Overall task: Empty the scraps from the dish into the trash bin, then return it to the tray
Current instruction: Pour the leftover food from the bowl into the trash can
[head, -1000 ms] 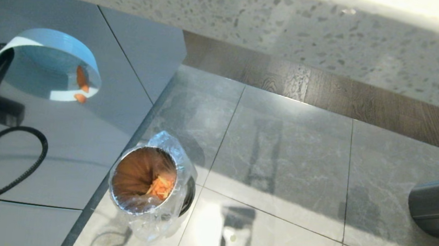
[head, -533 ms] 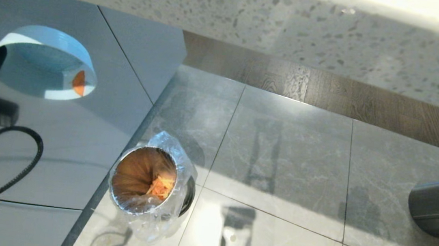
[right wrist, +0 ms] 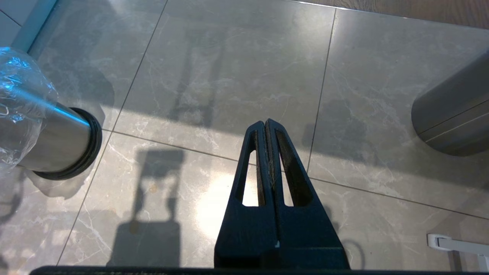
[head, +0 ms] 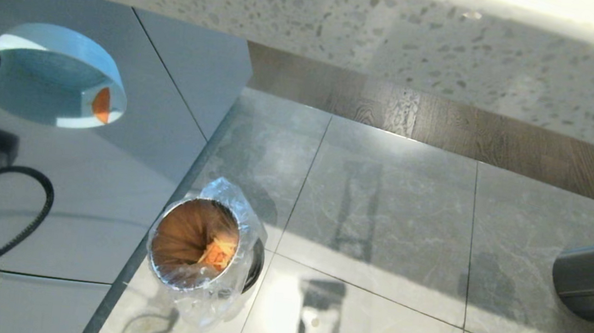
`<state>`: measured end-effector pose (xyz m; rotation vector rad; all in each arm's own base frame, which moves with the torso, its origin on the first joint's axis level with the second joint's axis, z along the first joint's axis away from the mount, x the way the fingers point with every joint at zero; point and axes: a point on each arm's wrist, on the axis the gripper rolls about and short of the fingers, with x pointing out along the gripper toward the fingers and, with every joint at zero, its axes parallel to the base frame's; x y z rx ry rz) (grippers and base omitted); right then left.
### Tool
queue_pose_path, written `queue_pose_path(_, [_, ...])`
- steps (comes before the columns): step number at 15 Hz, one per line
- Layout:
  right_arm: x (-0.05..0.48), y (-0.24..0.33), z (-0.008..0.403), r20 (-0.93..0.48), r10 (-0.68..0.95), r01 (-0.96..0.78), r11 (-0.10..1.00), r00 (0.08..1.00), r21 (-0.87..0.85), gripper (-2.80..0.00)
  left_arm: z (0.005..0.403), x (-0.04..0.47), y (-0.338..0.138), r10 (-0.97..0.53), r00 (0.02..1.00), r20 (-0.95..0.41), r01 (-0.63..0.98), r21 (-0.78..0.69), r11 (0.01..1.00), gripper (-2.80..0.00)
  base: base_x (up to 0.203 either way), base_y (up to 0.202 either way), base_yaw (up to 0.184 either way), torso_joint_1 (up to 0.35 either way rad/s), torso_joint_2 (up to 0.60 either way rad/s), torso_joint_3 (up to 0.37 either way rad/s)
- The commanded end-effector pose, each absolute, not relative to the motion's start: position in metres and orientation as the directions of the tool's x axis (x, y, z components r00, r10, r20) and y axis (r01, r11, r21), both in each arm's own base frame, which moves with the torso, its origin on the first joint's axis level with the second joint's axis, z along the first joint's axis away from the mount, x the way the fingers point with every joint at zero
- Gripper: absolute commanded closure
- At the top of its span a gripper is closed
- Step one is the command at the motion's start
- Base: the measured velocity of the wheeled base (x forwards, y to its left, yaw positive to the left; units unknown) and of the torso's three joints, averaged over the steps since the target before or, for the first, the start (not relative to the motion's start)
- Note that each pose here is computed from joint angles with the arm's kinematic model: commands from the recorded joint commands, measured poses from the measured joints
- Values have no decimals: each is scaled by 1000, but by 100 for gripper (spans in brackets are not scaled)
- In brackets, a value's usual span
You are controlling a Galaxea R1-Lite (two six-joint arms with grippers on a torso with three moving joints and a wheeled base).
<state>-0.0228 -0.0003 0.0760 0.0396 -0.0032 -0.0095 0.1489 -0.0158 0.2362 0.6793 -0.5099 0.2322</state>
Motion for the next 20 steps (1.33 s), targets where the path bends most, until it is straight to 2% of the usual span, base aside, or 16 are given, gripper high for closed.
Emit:
queue_pose_path(1, [-23,0,76,5,-9,9,999,1000,40,0,240,142,-16,42,826,562,-391,517,761,0,0,0,0,0,0,0])
queue_pose_path(12, [-23,0,76,3,-9,9,999,1000,40,0,253,120,-14,78,770,634,-474,485,735,0,0,0,0,0,0,0])
queue_pose_path(20, [-23,0,76,5,-9,9,999,1000,40,0,228,116,-13,71,827,557,-424,536,730,0,0,0,0,0,0,0])
